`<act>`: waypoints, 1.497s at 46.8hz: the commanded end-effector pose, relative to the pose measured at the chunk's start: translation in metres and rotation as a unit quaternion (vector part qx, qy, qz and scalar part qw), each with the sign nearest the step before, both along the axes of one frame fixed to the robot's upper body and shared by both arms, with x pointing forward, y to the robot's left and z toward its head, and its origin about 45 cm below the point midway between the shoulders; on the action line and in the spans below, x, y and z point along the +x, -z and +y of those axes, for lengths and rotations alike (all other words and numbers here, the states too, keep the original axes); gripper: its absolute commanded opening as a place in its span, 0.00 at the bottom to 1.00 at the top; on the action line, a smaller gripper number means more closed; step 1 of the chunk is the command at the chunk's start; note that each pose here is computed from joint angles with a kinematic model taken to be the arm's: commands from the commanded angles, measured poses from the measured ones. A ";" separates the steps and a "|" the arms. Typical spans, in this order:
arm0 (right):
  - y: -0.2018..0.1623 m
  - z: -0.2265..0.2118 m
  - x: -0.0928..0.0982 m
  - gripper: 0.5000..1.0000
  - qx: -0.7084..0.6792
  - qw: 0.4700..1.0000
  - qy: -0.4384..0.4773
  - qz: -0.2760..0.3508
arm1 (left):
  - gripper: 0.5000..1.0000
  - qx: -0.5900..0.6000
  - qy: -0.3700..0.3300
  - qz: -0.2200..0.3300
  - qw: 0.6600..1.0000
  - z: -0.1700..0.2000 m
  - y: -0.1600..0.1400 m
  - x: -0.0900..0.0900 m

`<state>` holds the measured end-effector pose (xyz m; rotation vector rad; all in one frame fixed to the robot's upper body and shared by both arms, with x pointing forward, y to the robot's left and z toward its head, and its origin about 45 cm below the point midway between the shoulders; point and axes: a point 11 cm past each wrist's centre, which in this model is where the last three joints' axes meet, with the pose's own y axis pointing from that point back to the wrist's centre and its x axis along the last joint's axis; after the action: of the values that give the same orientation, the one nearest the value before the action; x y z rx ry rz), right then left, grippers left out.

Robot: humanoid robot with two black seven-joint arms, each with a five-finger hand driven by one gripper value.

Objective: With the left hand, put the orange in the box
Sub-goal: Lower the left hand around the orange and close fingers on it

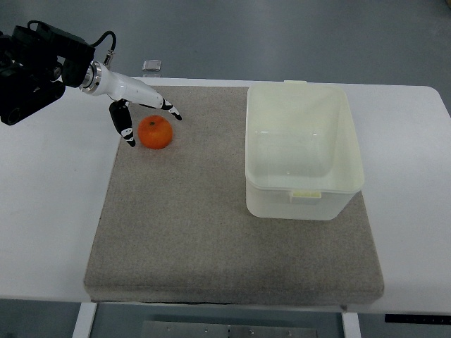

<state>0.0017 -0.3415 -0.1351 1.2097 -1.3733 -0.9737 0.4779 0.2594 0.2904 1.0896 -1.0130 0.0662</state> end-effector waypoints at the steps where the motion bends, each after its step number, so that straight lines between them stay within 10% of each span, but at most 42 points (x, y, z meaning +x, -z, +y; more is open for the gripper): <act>1: 0.000 0.000 0.000 0.85 0.000 1.000 0.000 0.000 | 0.99 -0.002 -0.003 0.000 1.000 0.001 0.000 0.001; 59: 0.000 0.000 0.000 0.85 0.000 1.000 0.000 0.000 | 0.98 -0.005 -0.034 0.011 0.999 0.020 0.039 -0.003; 66: 0.000 0.000 0.000 0.85 0.000 1.000 0.000 0.000 | 0.91 -0.007 -0.036 0.010 0.999 0.020 0.038 -0.002; 70: 0.000 0.000 0.000 0.85 0.000 1.000 0.000 0.000 | 0.70 -0.007 -0.033 0.010 0.999 0.017 0.041 -0.002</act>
<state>0.0017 -0.3415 -0.1351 1.2098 -1.3733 -0.9736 0.4755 0.2791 0.2514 1.1121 -0.9542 0.1176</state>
